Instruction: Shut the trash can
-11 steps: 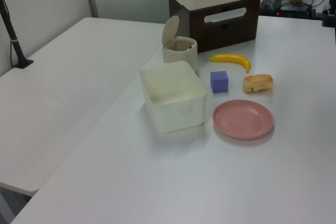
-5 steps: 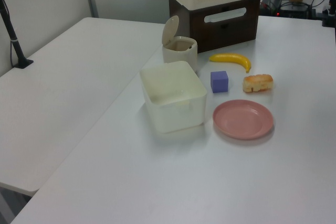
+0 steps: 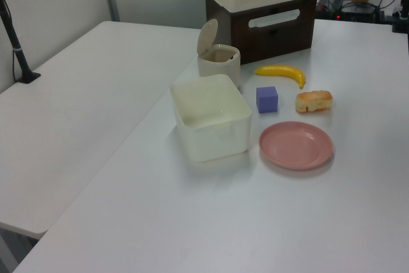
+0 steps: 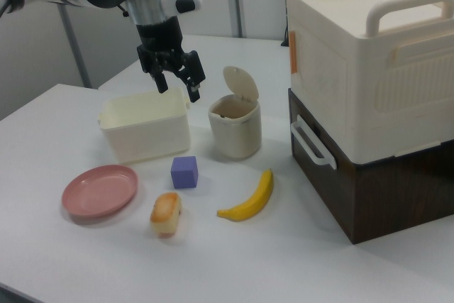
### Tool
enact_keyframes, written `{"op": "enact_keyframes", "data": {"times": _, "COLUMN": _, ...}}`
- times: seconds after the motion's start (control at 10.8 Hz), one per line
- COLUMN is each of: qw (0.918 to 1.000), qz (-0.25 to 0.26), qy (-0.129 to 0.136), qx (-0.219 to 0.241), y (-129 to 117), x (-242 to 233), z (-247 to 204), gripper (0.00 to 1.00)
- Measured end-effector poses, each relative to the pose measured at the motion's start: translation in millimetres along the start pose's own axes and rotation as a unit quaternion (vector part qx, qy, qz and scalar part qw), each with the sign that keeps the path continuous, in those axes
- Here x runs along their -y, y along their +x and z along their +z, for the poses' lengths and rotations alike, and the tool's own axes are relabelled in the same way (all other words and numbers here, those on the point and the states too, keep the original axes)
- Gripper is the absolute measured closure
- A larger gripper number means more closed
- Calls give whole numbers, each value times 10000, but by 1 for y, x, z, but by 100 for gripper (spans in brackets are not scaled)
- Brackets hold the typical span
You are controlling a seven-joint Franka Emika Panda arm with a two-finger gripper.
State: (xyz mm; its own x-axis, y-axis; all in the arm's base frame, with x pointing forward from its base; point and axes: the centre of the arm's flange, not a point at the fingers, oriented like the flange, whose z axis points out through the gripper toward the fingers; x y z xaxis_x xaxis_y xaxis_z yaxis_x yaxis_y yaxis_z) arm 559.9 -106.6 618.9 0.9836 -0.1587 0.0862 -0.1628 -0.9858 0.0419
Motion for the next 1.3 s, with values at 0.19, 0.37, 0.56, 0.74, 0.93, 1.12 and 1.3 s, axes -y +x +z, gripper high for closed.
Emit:
{"op": "enact_keyframes", "data": {"times": 0.19, "qw": 9999, "qz": -47, "qy": -117, "qx": 24, "y": 0, "x": 1, "z": 2, "gripper": 0}}
{"op": "enact_keyframes", "data": {"times": 0.37, "qw": 9998, "qz": -129, "qy": -131, "qx": 61, "y": -1, "x": 1, "z": 5, "gripper": 0}}
{"op": "enact_keyframes", "data": {"times": 0.56, "qw": 9996, "qz": -228, "qy": -130, "qx": 71, "y": -1, "x": 1, "z": 6, "gripper": 0}}
{"op": "enact_keyframes", "data": {"times": 0.74, "qw": 9994, "qz": -295, "qy": -127, "qx": 86, "y": 0, "x": 6, "z": 8, "gripper": 8}}
{"op": "enact_keyframes", "data": {"times": 0.93, "qw": 9989, "qz": -417, "qy": -216, "qx": 58, "y": 5, "x": 16, "z": 14, "gripper": 33}}
{"op": "enact_keyframes", "data": {"times": 1.12, "qw": 9971, "qz": -624, "qy": -398, "qx": -198, "y": 21, "x": 33, "z": 26, "gripper": 68}}
{"op": "enact_keyframes", "data": {"times": 1.3, "qw": 9950, "qz": -747, "qy": -557, "qx": -353, "y": 37, "x": 40, "z": 46, "gripper": 97}}
